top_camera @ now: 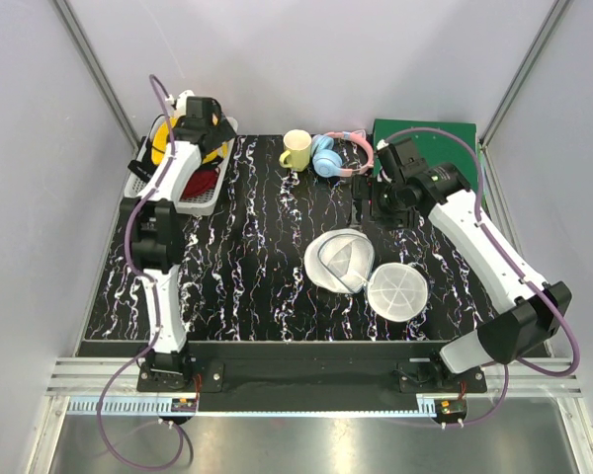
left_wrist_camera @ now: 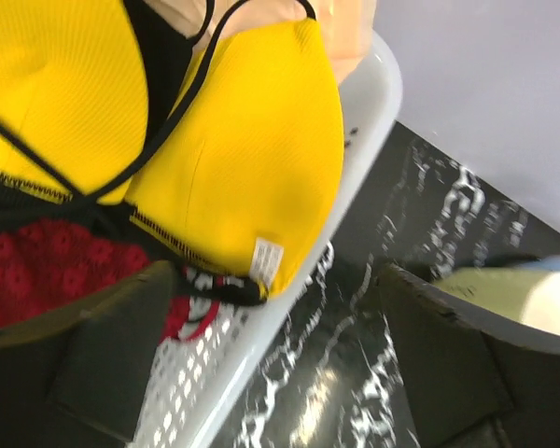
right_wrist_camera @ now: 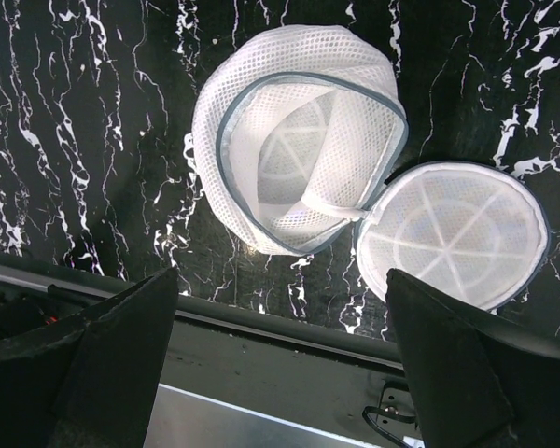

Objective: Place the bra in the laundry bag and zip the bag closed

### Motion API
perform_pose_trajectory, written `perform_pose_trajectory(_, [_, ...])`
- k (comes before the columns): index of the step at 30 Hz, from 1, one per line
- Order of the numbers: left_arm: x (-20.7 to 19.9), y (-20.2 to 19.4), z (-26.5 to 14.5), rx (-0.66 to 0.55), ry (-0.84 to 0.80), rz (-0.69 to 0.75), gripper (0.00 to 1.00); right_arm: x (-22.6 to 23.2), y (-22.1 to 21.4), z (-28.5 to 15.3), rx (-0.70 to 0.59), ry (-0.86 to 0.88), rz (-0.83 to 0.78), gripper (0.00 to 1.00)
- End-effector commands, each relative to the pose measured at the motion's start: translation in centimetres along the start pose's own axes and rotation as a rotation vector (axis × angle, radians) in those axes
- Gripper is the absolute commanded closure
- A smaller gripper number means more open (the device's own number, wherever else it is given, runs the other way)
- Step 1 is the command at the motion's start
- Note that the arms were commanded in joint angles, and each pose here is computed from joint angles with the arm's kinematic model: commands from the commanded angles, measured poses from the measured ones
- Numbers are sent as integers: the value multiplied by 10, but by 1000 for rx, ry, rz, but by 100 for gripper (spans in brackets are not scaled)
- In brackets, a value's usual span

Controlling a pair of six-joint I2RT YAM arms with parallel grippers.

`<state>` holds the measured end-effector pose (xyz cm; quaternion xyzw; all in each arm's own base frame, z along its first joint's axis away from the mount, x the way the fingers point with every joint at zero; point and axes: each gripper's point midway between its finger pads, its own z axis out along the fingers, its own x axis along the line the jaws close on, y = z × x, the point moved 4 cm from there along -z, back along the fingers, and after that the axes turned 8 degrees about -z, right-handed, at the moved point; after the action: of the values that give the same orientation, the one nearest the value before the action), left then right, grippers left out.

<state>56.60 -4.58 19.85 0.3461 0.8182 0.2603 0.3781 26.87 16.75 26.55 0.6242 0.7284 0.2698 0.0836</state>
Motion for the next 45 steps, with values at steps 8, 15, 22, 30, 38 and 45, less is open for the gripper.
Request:
perform_pose_trajectory(8, [-5,17,47,-236,142,70,1,-13,-19,3,87,-1,20,0])
perform_pose_trajectory(15, [-6,28,39,-258,147,131,45,-14,-15,2,89,3,4,0])
perform_pose_trajectory(22, [-40,107,-73,-441,81,108,100,-11,-15,-1,75,28,-8,0])
perform_pose_trajectory(30, [-65,117,-232,-443,-92,82,100,2,-21,-4,40,147,-2,0])
perform_pose_trajectory(38, [-45,23,-337,38,-440,-34,100,12,-16,-1,40,219,-20,0])
perform_pose_trajectory(45, [5,-106,-340,443,-425,-21,100,19,-20,2,49,277,2,0])
